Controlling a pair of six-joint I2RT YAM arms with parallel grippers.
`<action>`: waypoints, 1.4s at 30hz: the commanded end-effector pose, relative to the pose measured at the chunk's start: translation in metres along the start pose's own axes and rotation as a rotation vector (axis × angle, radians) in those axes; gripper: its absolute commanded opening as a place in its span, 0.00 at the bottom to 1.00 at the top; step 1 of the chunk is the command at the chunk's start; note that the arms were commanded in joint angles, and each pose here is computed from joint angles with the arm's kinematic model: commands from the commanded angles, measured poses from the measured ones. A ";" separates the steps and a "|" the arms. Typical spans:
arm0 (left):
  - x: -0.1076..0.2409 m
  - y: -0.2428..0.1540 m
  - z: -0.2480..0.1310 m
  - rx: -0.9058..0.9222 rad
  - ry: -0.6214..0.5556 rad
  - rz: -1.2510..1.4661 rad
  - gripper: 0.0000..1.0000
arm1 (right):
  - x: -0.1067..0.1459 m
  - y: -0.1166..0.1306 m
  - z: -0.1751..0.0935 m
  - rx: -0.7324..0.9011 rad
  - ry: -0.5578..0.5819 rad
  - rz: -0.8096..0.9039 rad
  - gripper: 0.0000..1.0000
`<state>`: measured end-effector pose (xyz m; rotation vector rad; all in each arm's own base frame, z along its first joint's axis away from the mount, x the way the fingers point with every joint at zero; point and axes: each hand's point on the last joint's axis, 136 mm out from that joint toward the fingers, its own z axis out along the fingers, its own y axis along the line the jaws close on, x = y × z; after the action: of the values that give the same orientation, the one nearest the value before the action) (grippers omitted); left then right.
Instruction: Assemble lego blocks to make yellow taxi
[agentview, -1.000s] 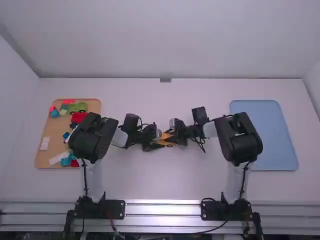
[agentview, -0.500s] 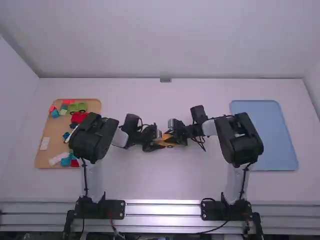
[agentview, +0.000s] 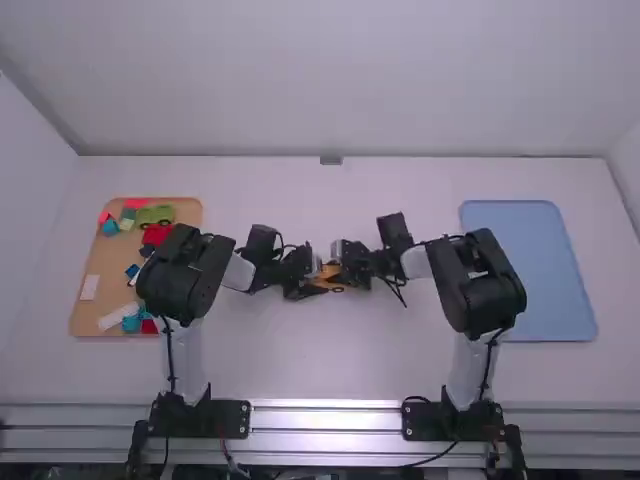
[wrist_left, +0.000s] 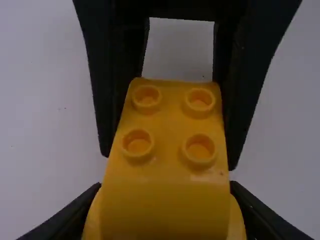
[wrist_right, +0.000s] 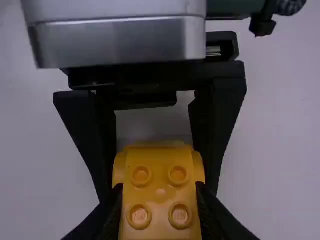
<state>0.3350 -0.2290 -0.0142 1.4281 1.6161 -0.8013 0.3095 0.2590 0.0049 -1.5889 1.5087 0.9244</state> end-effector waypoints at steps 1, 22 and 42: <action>-0.007 0.002 0.007 0.021 -0.024 -0.005 0.38 | 0.055 0.037 0.017 -0.025 0.156 0.133 0.07; -0.005 -0.002 0.007 0.035 -0.020 -0.021 0.33 | -0.007 0.007 -0.009 -0.058 -0.191 0.029 0.46; -0.013 0.022 -0.014 -0.101 0.098 -0.081 0.99 | 0.019 -0.008 -0.077 0.184 0.020 0.153 0.99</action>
<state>0.3424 -0.2277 -0.0123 1.3890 1.7462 -0.7810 0.3279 0.1879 0.0516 -1.3632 1.6054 0.8512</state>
